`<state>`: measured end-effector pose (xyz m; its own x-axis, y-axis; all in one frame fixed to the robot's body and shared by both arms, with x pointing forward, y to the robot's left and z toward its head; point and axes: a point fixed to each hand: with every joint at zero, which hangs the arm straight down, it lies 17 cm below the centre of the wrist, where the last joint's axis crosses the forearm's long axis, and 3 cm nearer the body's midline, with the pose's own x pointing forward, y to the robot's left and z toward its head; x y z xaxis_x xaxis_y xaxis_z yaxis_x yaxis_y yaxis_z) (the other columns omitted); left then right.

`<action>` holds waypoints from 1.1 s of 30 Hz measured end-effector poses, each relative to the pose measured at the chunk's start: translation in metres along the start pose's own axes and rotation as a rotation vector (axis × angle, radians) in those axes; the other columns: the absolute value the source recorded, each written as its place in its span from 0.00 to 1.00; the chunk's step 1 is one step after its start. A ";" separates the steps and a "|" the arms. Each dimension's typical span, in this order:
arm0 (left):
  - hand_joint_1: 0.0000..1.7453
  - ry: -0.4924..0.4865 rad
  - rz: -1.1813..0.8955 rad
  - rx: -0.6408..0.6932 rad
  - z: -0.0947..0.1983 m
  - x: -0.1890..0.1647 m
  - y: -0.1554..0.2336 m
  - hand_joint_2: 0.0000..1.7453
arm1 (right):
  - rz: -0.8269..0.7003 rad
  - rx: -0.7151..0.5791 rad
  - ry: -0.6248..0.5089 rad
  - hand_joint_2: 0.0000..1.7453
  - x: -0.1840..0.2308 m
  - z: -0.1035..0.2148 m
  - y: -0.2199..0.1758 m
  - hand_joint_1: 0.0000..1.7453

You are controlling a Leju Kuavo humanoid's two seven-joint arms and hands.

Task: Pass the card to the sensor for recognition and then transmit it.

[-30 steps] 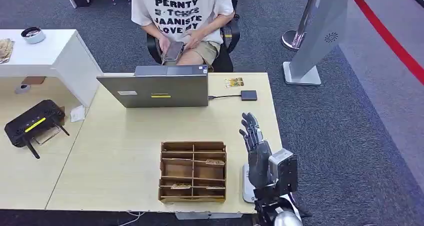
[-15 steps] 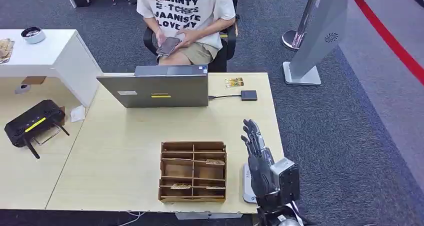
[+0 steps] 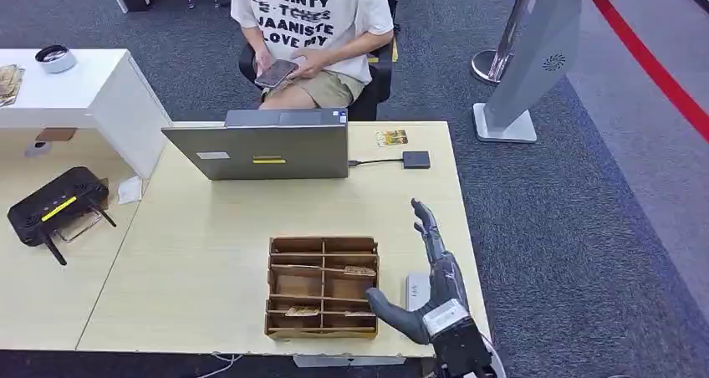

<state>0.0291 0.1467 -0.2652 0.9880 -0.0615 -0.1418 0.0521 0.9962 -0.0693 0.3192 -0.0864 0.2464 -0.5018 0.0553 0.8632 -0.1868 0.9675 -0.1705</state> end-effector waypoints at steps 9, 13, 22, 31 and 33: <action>0.00 -0.005 -0.039 -0.004 0.000 0.000 -0.002 0.00 | 0.190 0.027 -0.054 1.00 0.008 0.005 0.011 1.00; 0.00 0.001 -0.064 -0.011 0.001 -0.002 -0.003 0.00 | 0.260 0.054 -0.074 1.00 0.010 0.006 0.019 0.82; 0.00 0.005 -0.082 -0.012 0.001 -0.003 -0.003 0.00 | 0.376 0.119 -0.098 1.00 0.006 0.007 0.039 0.32; 0.00 0.013 -0.099 -0.021 0.001 -0.004 -0.005 0.00 | 0.479 0.199 -0.105 1.00 -0.012 0.006 0.064 0.76; 0.00 0.014 -0.101 -0.022 0.001 -0.005 -0.005 0.00 | 0.492 0.206 -0.099 1.00 -0.017 0.005 0.067 0.81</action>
<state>0.0245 0.1420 -0.2631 0.9757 -0.1625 -0.1468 0.1479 0.9834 -0.1054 0.3106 -0.0243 0.2181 -0.6471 0.4564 0.6107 -0.0665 0.7641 -0.6416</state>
